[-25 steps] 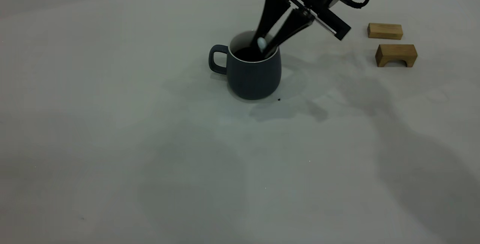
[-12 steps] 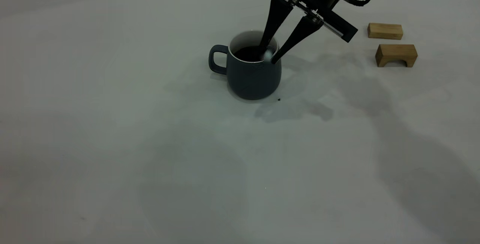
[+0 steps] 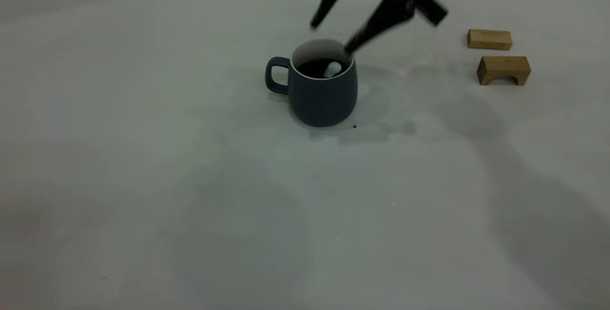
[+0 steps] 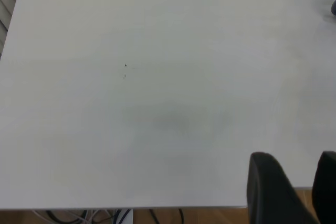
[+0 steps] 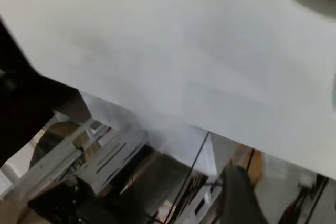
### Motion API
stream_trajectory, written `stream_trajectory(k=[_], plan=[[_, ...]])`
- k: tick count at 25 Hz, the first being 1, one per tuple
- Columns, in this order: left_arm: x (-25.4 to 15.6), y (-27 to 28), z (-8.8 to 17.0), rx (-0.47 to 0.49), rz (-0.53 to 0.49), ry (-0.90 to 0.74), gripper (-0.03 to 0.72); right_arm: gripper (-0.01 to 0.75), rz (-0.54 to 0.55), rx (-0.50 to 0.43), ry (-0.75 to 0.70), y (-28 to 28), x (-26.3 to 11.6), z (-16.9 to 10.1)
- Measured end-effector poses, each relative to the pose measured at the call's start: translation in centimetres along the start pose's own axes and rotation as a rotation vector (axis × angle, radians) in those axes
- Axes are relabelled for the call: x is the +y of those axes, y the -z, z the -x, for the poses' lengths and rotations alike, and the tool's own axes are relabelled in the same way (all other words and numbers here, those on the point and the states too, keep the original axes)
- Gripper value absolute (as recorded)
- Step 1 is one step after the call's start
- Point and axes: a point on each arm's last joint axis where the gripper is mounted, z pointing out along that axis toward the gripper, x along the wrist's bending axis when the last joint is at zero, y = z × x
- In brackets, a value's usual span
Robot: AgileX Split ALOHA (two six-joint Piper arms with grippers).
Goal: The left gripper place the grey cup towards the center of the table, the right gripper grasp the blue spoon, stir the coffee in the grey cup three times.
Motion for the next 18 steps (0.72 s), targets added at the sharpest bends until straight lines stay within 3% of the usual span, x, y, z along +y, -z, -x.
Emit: stream_trajectory(k=[3, 6, 9, 13, 16, 18], plan=[[0.0, 0.0, 0.0, 0.000, 0.000, 0.000, 0.276, 0.411, 0.080, -0.011, 0.087, 4.1, -0.9, -2.0], [0.0, 0.0, 0.0, 0.000, 0.000, 0.000, 0.276, 0.370, 0.173, -0.082, 0.198, 8.6, -2.9, -4.3], [0.0, 0.0, 0.0, 0.000, 0.000, 0.000, 0.276, 0.361, 0.282, -0.230, 0.313, 13.3, -5.9, -6.4], [0.0, 0.0, 0.0, 0.000, 0.000, 0.000, 0.276, 0.361, 0.501, -0.448, 0.363, 20.3, -11.2, -8.6], [0.0, 0.0, 0.0, 0.000, 0.000, 0.000, 0.276, 0.361, 0.672, -0.549, 0.401, 25.1, -16.1, -10.0], [0.0, 0.0, 0.0, 0.000, 0.000, 0.000, 0.276, 0.361, 0.781, -0.570, 0.433, 27.7, -19.7, -10.9]])
